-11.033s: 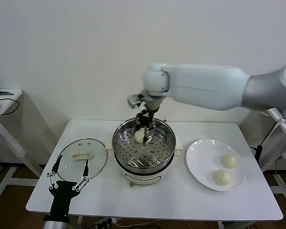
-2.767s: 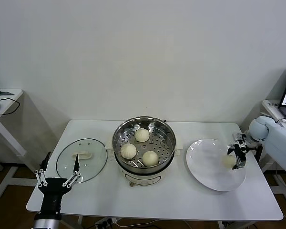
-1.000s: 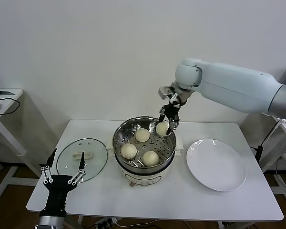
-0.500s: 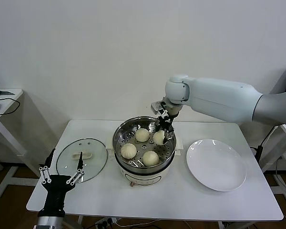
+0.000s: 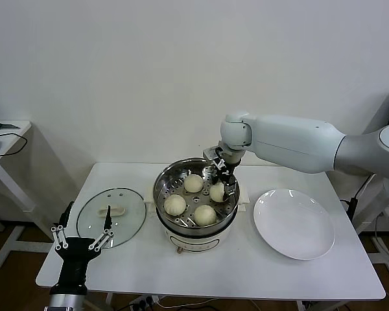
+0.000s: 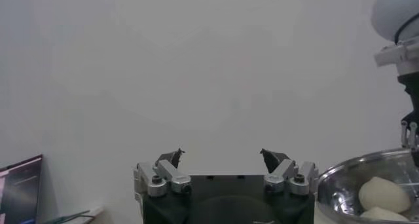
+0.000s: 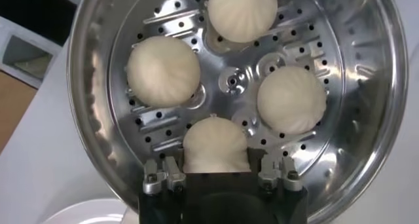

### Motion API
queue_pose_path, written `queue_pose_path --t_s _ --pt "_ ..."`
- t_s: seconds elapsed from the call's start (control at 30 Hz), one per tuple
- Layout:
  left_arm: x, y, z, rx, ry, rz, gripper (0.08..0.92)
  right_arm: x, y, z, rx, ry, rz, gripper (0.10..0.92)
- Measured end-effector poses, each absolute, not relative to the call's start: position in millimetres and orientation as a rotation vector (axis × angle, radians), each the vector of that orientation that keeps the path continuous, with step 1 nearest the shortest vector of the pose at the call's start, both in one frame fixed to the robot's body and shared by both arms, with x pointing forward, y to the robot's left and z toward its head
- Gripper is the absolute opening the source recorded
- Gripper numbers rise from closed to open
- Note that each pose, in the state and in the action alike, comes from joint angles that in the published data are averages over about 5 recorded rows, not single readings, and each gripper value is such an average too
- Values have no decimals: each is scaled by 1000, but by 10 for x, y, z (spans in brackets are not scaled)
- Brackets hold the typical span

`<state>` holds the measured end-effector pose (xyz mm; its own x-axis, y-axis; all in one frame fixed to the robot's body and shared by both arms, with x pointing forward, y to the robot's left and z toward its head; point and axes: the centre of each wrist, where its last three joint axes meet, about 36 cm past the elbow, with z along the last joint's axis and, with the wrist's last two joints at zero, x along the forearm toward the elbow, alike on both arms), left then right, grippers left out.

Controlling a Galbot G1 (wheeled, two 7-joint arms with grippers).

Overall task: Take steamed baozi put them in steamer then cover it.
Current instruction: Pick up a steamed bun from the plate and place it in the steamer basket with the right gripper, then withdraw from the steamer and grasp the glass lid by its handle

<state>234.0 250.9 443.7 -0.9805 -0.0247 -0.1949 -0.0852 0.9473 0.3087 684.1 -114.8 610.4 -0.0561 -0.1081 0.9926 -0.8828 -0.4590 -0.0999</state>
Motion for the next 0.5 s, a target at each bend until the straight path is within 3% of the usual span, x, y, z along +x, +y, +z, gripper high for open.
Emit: queue_pose_path --t_s 0.23,0.5 --pt "2344 2505 4445 -86 2911 473 823 6825 -1147 6139 1605 -1092 1585 812" --pt "2369 2535 4443 -101 2905 494 823 6767 -1199 6286 1665 -1207 1575 823"
